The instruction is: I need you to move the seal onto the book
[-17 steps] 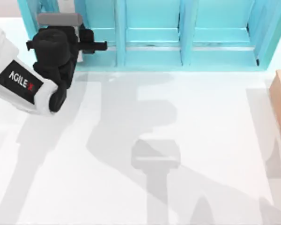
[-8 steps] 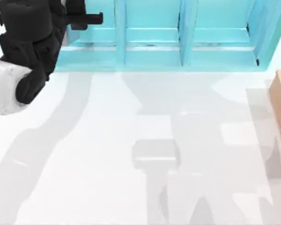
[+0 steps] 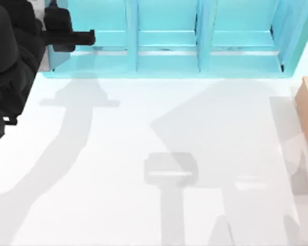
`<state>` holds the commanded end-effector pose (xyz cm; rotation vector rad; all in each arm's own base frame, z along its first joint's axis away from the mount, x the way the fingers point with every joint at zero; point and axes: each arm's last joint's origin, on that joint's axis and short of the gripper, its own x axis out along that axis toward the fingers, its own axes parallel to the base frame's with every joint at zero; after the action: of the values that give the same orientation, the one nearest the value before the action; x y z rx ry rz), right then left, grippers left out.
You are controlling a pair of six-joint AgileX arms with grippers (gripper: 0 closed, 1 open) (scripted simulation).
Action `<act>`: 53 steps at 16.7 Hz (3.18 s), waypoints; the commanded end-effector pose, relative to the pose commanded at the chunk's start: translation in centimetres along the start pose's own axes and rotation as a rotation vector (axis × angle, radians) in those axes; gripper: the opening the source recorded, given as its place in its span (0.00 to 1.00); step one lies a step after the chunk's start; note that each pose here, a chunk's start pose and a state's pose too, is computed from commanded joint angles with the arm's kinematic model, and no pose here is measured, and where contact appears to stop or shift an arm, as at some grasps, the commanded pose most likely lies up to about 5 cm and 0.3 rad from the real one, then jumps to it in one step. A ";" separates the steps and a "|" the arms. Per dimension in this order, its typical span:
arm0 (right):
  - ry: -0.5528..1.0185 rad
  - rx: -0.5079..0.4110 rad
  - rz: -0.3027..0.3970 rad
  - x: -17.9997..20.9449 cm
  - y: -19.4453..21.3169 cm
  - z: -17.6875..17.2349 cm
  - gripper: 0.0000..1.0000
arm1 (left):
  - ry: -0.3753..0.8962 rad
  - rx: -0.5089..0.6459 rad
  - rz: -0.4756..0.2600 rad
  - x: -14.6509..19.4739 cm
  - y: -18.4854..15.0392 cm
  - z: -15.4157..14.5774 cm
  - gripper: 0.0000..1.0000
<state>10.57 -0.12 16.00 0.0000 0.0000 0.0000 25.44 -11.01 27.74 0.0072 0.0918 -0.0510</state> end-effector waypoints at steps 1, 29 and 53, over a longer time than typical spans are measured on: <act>0.000 0.000 0.000 0.0 0.0 0.0 1.00 | 0.002 0.001 0.000 -0.4 0.0 0.0 0.00; 0.000 0.000 0.000 0.0 0.0 0.0 1.00 | 0.073 -1.406 0.265 -0.1 -25.0 -11.5 0.00; 0.000 0.000 0.000 0.0 0.0 0.0 1.00 | 0.004 -1.551 0.271 -2.3 -28.6 -17.5 0.00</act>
<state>10.57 -0.12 16.00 0.0000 0.0000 0.0000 20.11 -39.31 10.39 -1.5282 0.1143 0.3016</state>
